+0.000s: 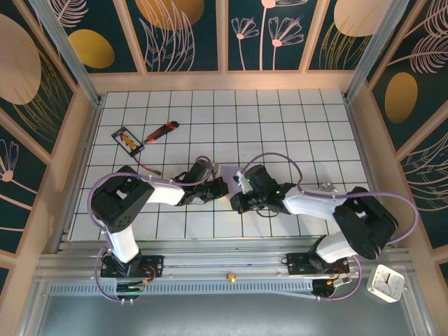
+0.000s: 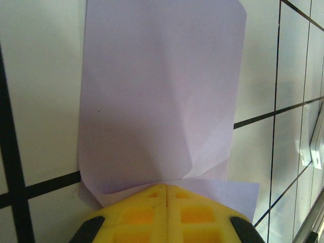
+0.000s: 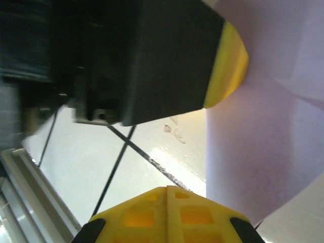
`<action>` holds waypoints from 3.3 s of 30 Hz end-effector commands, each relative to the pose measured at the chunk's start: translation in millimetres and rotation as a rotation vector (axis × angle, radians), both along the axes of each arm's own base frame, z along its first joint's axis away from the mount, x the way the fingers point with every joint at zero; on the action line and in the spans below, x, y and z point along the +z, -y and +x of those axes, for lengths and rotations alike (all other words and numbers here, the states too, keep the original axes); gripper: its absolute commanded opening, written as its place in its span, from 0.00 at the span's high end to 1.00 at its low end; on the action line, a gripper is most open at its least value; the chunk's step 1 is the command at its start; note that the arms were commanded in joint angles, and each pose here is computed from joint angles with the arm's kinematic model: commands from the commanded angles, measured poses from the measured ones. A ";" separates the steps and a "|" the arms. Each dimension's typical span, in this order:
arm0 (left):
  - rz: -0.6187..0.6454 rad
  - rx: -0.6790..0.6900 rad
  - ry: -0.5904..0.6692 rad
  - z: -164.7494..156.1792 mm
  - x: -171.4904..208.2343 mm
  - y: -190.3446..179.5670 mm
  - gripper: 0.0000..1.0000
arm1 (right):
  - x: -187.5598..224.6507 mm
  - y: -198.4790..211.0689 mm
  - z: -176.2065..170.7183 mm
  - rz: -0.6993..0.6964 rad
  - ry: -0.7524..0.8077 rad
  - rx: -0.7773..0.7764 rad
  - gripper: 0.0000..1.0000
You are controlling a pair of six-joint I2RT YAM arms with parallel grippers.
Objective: Fold a paper plane with a square sheet of paper (pick it up from the middle)
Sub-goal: Third fold the triangle at the center of the table.
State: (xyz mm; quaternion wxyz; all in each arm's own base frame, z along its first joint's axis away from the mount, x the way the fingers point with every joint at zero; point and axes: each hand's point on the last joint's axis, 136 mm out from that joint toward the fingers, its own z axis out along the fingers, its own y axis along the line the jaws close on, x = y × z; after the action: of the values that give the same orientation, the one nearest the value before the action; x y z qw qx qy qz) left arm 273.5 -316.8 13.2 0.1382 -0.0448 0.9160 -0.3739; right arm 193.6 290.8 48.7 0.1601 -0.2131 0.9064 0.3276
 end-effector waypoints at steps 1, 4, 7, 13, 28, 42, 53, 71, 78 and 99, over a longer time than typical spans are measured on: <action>0.175 0.013 -0.112 -20.4 -47.0 -33.8 1.00 | -0.1 -12.6 9.2 0.014 0.014 0.011 0.97; 0.172 0.008 -0.108 -19.6 -45.2 -32.2 1.00 | -10.5 -8.0 14.4 -0.020 0.012 0.001 0.98; 0.175 0.005 -0.104 -18.7 -43.8 -32.0 1.00 | -17.0 -2.0 16.8 -0.033 0.005 -0.009 0.99; 0.181 -0.005 -0.094 -17.2 -41.9 -31.5 1.00 | -28.6 4.7 14.4 -0.061 -0.007 -0.010 0.99; 0.230 -0.025 -0.066 -12.3 -40.4 -34.3 1.00 | -57.9 37.8 -22.9 -0.168 -0.127 -0.008 1.00; 0.248 -0.029 -0.066 -13.1 -43.6 -36.7 1.00 | -51.8 58.9 -49.3 -0.218 -0.194 -0.049 1.00; 0.245 -0.032 -0.075 -13.3 -46.8 -35.2 1.00 | 15.9 1.3 -6.3 0.056 -0.116 -0.021 1.00; 0.253 -0.043 -0.069 -10.7 -45.7 -33.4 1.00 | -57.7 34.9 -26.5 -0.120 -0.287 -0.046 1.00; 0.259 -0.042 -0.074 -11.8 -47.6 -35.2 1.00 | -64.9 58.1 -53.8 -0.172 -0.357 -0.079 1.00; 0.254 -0.040 -0.081 -11.9 -48.7 -33.7 1.00 | 12.5 8.9 -9.2 0.099 -0.245 -0.057 1.00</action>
State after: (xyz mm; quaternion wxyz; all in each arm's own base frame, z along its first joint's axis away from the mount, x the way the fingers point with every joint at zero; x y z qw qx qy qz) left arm 277.3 -318.2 12.3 0.1396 0.0012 0.9292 -0.3423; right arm 177.0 270.3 55.3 0.0711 -0.1408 0.9161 0.3685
